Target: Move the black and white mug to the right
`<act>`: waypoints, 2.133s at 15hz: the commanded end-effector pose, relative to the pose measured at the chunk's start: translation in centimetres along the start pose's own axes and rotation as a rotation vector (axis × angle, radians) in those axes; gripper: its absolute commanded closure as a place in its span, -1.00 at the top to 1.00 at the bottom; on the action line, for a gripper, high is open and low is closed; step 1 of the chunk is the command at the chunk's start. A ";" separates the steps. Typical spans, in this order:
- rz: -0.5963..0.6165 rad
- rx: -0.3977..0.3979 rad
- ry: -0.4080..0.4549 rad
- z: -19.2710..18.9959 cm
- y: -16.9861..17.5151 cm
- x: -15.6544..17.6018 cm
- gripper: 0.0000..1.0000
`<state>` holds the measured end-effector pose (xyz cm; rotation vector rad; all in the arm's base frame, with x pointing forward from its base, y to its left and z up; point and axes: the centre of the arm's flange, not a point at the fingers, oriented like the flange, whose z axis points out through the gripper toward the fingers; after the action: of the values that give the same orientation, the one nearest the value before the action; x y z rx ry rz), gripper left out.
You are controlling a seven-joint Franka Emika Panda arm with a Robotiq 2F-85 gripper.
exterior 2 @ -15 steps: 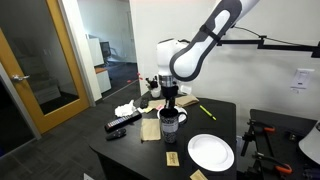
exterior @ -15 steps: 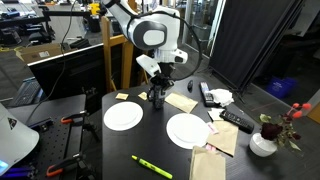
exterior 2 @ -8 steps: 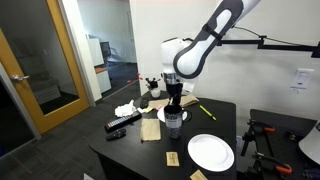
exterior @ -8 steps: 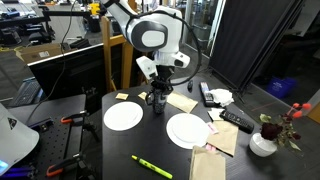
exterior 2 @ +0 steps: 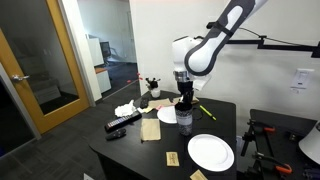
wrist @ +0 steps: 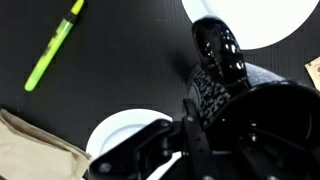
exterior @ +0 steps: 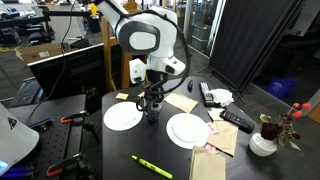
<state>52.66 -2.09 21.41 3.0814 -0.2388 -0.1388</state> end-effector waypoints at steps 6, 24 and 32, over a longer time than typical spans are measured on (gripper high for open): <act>0.189 -0.030 -0.012 -0.4 4.7 -4.9 -0.95; 0.329 -0.011 0.142 0.4 8.7 -5.3 -0.95; 0.349 -0.015 0.210 0.0 9.2 -5.3 -0.48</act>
<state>46.54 -10.50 21.67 2.9661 -0.7179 0.1400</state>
